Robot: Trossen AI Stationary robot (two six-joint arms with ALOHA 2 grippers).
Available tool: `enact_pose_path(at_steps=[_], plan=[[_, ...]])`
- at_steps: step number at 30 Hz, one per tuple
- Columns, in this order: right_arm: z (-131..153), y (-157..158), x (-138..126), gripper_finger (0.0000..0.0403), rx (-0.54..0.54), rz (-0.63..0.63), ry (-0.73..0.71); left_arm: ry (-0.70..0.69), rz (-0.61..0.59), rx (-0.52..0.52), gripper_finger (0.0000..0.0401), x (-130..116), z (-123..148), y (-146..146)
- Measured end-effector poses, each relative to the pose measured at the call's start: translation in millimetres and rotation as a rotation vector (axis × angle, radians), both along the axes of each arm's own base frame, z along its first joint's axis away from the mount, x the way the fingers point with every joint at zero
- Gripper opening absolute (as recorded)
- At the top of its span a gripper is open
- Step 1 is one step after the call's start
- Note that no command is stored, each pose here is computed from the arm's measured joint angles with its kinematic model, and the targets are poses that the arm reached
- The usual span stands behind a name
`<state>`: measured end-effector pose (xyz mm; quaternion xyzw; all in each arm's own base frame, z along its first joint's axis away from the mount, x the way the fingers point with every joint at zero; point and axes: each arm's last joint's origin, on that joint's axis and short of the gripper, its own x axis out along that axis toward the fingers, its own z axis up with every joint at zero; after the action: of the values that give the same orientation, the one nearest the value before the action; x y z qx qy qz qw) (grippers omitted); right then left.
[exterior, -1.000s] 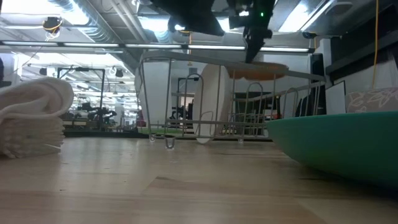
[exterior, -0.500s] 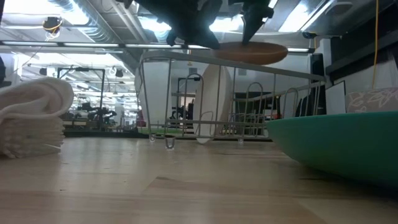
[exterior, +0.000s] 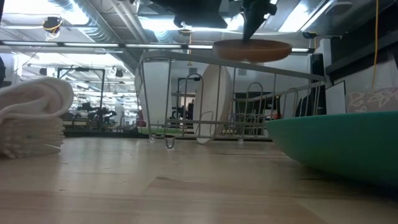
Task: Sort dishes
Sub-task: Put the brown plate in the dish rack
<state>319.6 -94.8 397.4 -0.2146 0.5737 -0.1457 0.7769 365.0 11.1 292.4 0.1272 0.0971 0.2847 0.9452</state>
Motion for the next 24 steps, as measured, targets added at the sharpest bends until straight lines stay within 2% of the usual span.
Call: enact_pose_path(at_steps=[6, 11, 17, 24], plan=[[0, 15, 4, 0.0004, -0.003, 0.048, -0.002, -0.042, 0.009, 0.104, 0.0086, 1, 10, 2], [1, 29, 9, 0.0003, -0.014, 0.09, -0.013, -0.023, 0.078, 0.131, 0.0132, 0, 11, 10], [2, 46, 14, 0.0005, -0.035, 0.134, -0.04, -0.007, 0.102, 0.115, 0.0143, -1, 8, 18], [3, 56, 17, 0.0004, -0.076, 0.147, -0.052, 0.031, 0.099, 0.121, 0.0128, -1, 5, 18]])
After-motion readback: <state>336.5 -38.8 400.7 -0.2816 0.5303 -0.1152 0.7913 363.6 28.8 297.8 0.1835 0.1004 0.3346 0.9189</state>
